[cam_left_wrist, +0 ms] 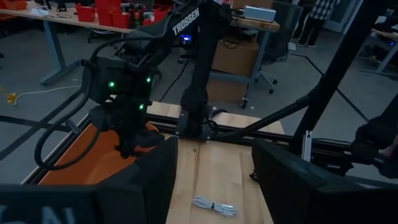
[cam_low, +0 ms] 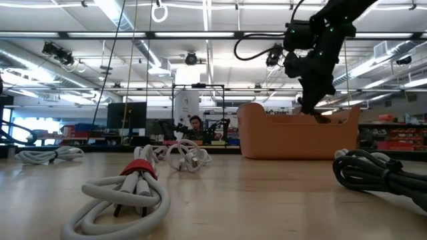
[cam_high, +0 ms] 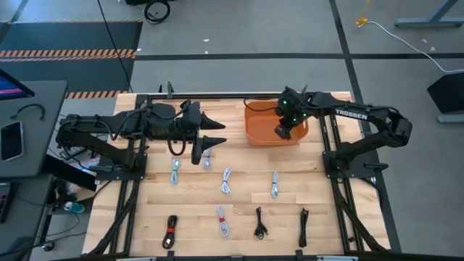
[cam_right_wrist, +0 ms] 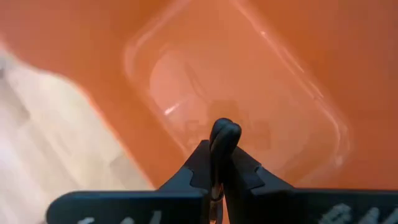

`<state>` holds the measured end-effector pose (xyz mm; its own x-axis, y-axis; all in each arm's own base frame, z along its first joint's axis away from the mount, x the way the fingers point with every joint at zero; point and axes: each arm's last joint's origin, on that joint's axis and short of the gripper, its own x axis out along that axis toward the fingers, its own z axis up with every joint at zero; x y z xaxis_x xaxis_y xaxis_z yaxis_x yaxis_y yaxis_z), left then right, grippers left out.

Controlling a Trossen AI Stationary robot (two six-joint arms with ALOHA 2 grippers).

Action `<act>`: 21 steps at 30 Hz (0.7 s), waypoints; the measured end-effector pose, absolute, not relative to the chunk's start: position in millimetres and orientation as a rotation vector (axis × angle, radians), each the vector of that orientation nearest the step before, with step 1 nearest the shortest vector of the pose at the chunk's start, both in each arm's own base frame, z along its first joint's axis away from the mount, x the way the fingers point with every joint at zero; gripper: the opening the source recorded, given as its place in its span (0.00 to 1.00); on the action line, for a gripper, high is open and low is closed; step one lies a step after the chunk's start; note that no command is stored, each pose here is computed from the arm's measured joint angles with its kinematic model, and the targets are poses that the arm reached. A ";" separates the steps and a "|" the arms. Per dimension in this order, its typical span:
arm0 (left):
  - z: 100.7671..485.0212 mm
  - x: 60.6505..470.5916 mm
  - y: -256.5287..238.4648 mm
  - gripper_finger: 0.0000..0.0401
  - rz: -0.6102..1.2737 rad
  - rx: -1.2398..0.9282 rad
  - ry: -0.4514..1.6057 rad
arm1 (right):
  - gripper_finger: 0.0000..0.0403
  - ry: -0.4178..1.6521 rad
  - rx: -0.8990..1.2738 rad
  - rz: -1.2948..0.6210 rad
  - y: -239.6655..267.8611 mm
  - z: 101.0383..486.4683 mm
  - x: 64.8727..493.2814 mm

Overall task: Pick and place USB-C Cables
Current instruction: Put the black USB cable into the orange bin

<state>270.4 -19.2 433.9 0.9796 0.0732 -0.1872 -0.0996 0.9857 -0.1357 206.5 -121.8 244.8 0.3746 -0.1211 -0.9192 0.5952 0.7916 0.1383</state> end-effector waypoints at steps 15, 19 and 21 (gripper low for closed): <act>433.8 270.4 -19.2 0.53 0.088 -0.146 0.184 | 0.05 1.207 0.286 -0.175 -118.3 287.2 226.2; 433.8 270.4 -19.3 0.53 0.087 -0.149 0.184 | 0.05 1.310 0.263 -0.064 -121.0 271.4 239.2; 433.8 270.4 -19.3 0.53 0.088 -0.160 0.183 | 0.05 1.353 0.230 -0.001 -121.3 262.7 246.8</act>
